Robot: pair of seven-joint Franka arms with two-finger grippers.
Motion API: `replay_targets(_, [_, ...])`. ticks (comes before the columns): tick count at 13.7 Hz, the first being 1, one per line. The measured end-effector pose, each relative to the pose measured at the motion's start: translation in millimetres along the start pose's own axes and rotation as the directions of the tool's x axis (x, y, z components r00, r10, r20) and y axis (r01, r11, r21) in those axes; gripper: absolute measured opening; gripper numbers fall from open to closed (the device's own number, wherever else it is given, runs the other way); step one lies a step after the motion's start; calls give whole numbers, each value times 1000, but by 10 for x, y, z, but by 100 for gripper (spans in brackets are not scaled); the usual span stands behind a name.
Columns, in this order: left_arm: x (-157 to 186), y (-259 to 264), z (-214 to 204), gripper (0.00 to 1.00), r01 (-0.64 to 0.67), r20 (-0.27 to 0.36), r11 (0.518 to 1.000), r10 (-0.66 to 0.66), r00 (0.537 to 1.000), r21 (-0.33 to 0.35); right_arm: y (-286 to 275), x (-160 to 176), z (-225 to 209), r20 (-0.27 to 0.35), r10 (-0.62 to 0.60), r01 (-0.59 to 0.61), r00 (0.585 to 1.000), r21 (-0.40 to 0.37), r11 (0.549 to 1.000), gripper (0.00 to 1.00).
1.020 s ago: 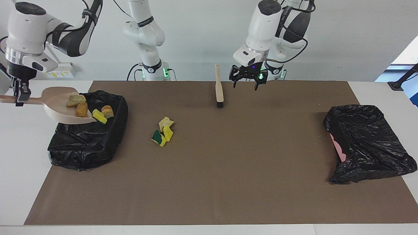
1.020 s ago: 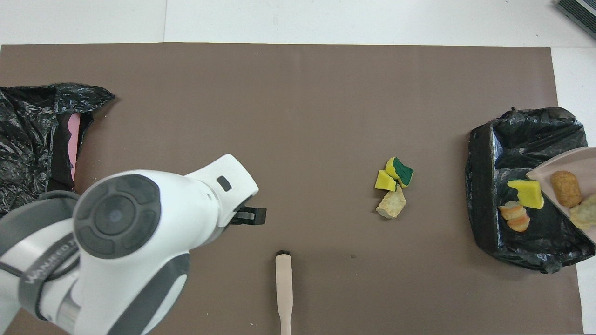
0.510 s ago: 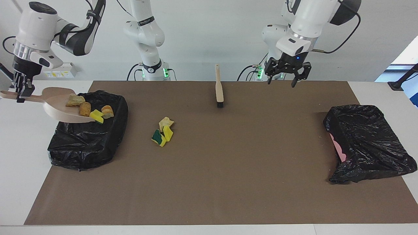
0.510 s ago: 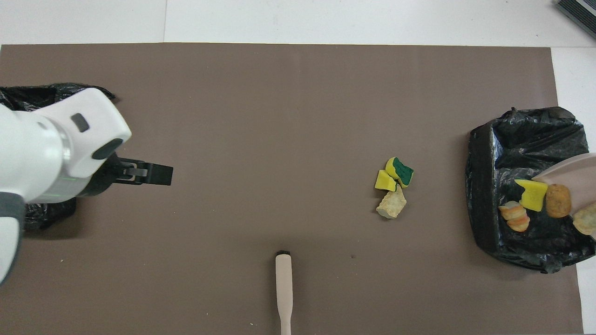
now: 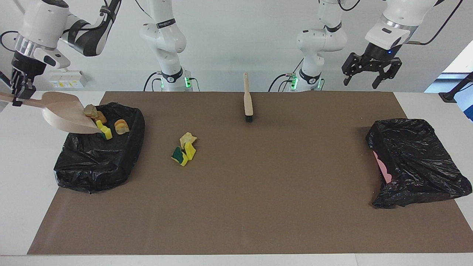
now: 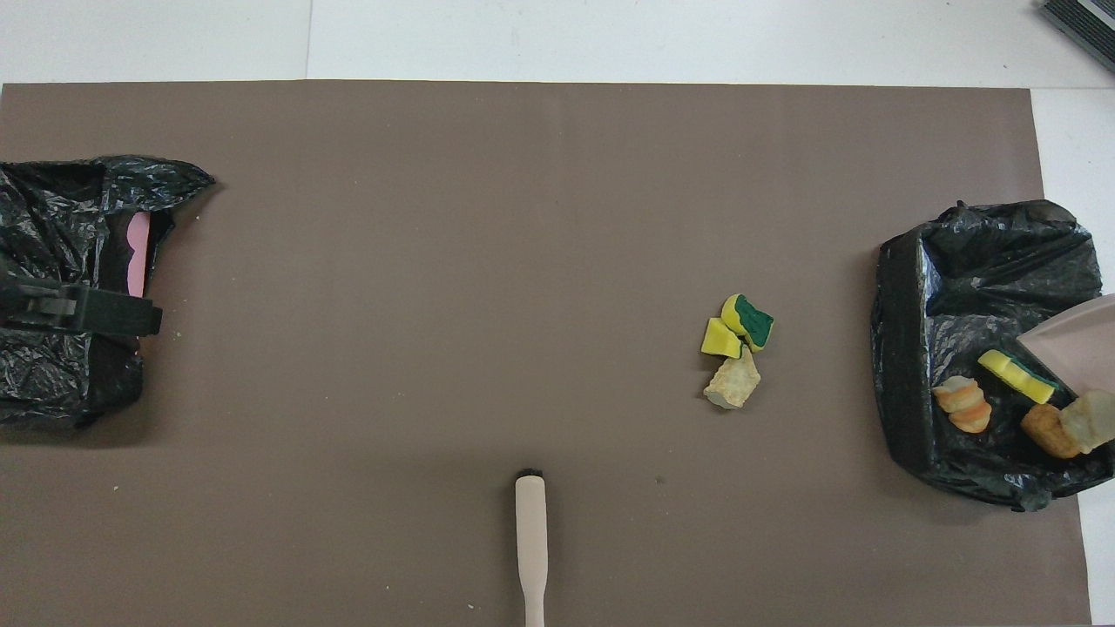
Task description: Sweep and dump trash in bin
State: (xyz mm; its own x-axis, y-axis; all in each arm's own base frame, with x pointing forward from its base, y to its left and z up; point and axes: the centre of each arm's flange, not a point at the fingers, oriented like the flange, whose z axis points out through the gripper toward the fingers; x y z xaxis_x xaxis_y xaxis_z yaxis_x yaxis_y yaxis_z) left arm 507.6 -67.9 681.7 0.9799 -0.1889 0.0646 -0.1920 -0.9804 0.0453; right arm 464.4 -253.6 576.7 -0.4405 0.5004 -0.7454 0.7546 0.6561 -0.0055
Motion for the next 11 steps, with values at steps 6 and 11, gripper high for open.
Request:
replay_targets(6, [148, -282, -106, 100, -42, 26, 998, 43, 999, -42, 16, -179, -218, -14, 119, -118, 993, 62, 991, 33])
replay_targets(11, [135, -255, -134, 100, -99, 25, 994, 100, 995, -43, 495, -12, -605, -75, 290, -275, 954, 163, 947, 33])
